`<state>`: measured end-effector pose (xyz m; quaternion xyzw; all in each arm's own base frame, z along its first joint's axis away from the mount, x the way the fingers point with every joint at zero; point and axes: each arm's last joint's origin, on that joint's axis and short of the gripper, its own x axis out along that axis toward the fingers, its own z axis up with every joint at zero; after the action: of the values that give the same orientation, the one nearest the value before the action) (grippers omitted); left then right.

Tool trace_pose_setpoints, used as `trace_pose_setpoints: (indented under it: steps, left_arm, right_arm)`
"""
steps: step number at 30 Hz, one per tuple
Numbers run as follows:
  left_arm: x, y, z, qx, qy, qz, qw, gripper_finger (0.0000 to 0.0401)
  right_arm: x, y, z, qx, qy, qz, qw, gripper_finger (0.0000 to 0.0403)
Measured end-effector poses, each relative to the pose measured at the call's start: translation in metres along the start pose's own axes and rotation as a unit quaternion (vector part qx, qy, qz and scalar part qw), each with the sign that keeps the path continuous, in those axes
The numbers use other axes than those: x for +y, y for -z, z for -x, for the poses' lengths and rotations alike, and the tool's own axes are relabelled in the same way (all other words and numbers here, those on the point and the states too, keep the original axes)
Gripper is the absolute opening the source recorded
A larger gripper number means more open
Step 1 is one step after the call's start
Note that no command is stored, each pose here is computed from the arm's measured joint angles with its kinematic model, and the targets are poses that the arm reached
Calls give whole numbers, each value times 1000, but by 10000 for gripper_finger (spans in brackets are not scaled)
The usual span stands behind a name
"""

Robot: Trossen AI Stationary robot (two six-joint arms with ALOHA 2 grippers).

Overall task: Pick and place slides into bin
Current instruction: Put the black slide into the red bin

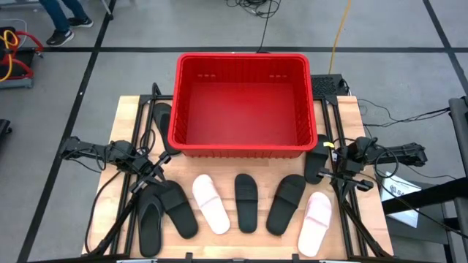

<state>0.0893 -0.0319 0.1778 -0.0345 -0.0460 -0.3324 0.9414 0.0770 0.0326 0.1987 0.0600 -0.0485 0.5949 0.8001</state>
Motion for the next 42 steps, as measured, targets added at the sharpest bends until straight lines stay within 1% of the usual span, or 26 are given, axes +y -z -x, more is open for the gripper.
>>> trace_pose_setpoints:
  steps: [3,8,13,16,18,20,23,26,27,29,32,36,39,42]
  left_arm:
    - [0,0,0,0,0,0,1000,19]
    - [0,0,0,0,0,0,1000,4]
    - [0,0,0,0,0,0,1000,7]
    - [0,0,0,0,0,0,1000,17]
    - [0,0,0,0,0,0,1000,23]
    - [0,0,0,0,0,0,1000,26]
    - [0,0,0,0,0,0,1000,24]
    - [0,0,0,0,0,0,1000,17]
    - [0,0,0,0,0,0,1000,14]
    - [0,0,0,0,0,0,1000,8]
    - [0,0,0,0,0,0,1000,1]
    - [0,0,0,0,0,0,1000,10]
    - [0,0,0,-1,0,0,1000,19]
    - [1,-1,0,-6,-14,-2,1000,25]
  right_arm:
    - [-1,0,0,-7,16,0,1000,0]
    - [-3,-2,0,-26,60,2,998,0]
    - [-5,-6,1,-52,101,37,993,0]
    - [-4,-11,1,-78,132,79,985,0]
    - [-5,-15,2,-100,173,114,973,0]
    - [-7,-17,4,-112,225,138,958,0]
    - [-11,-19,5,-112,294,173,933,0]
    - [-9,-35,7,-124,339,226,905,0]
    - [-9,-38,7,-123,355,235,897,0]
    - [-11,-41,7,-111,388,240,883,0]
    - [-12,-52,8,-111,437,240,860,0]
    - [-17,-60,9,-87,493,222,837,0]
    - [-19,-70,8,-66,520,239,818,0]
    - [-22,-82,6,-38,535,264,801,0]
